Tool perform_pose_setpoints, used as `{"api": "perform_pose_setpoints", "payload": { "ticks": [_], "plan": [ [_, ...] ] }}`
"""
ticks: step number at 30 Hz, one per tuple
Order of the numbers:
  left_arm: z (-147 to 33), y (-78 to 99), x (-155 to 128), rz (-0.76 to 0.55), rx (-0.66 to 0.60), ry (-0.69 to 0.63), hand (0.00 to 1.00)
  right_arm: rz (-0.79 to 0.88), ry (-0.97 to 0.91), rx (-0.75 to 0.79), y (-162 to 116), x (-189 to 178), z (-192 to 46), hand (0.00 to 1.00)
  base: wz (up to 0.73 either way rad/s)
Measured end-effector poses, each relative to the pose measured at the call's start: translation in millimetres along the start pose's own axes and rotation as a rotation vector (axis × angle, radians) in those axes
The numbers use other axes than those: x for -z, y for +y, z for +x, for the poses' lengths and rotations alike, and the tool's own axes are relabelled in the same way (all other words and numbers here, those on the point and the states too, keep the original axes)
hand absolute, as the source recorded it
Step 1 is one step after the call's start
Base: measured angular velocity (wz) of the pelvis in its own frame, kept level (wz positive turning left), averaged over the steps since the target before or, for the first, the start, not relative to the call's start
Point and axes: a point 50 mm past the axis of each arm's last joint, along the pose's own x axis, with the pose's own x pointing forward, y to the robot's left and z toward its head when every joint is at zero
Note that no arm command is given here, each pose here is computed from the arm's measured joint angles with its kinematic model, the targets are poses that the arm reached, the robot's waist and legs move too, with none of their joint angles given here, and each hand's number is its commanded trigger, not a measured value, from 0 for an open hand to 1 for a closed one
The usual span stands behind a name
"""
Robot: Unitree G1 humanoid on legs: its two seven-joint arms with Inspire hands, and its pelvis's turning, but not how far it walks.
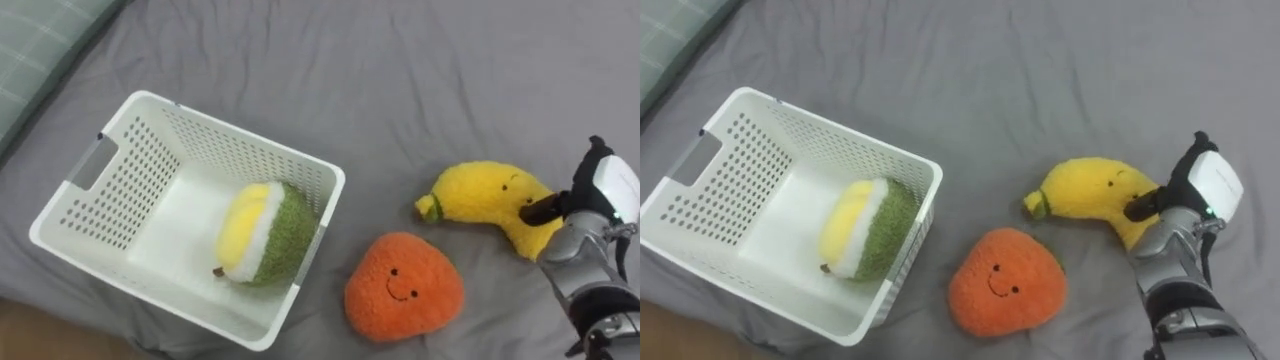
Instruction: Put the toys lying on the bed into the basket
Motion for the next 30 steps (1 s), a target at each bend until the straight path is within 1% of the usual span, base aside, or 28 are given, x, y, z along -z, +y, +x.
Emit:
{"api": "perform_pose_setpoints", "payload": {
  "ticks": [4,8,11,19,22,23,24,25,27,30],
  "plan": [
    [1.2,-1.7,-7.8,-0.013,0.012,-0.021,0.00,-0.005,0.004,0.017,-6.3,-1.8,5.7,0.00,-0.02],
    [1.1,-3.5,-7.1,-0.047,0.035,-0.011,0.00,-0.072,0.035,0.003,-6.8,11.1,5.0,0.00,0.01],
    [1.9,-7.9,-7.3,-0.056,0.062,0.003,0.00,-0.080,0.057,-0.034,-3.7,16.1,3.3,0.00,0.03],
    [3.1,-8.0,-5.9,-0.078,0.064,0.029,0.00,-0.111,0.077,-0.096,1.7,21.8,0.5,0.00,0.04],
    [4.0,-10.3,-10.9,-0.066,0.071,0.021,0.00,-0.124,0.091,-0.133,2.8,24.8,0.2,0.00,0.13],
    [4.2,-10.5,-12.5,-0.066,0.072,0.015,0.00,-0.125,0.090,-0.142,3.1,24.7,0.2,0.09,0.00],
    [4.4,-10.8,-14.0,-0.066,0.072,0.012,0.00,-0.128,0.086,-0.147,2.9,24.0,0.8,0.43,0.00],
    [4.6,-10.9,-15.0,-0.066,0.073,0.010,0.00,-0.136,0.079,-0.148,1.5,23.0,2.0,0.60,0.00],
    [4.7,-11.0,-15.4,-0.066,0.073,0.010,0.00,-0.145,0.071,-0.151,-2.3,21.4,5.3,1.00,0.00],
    [4.9,-11.7,-17.6,-0.065,0.081,0.001,0.00,-0.166,0.061,-0.144,-9.3,21.7,9.8,1.00,0.00]
  ]
}}
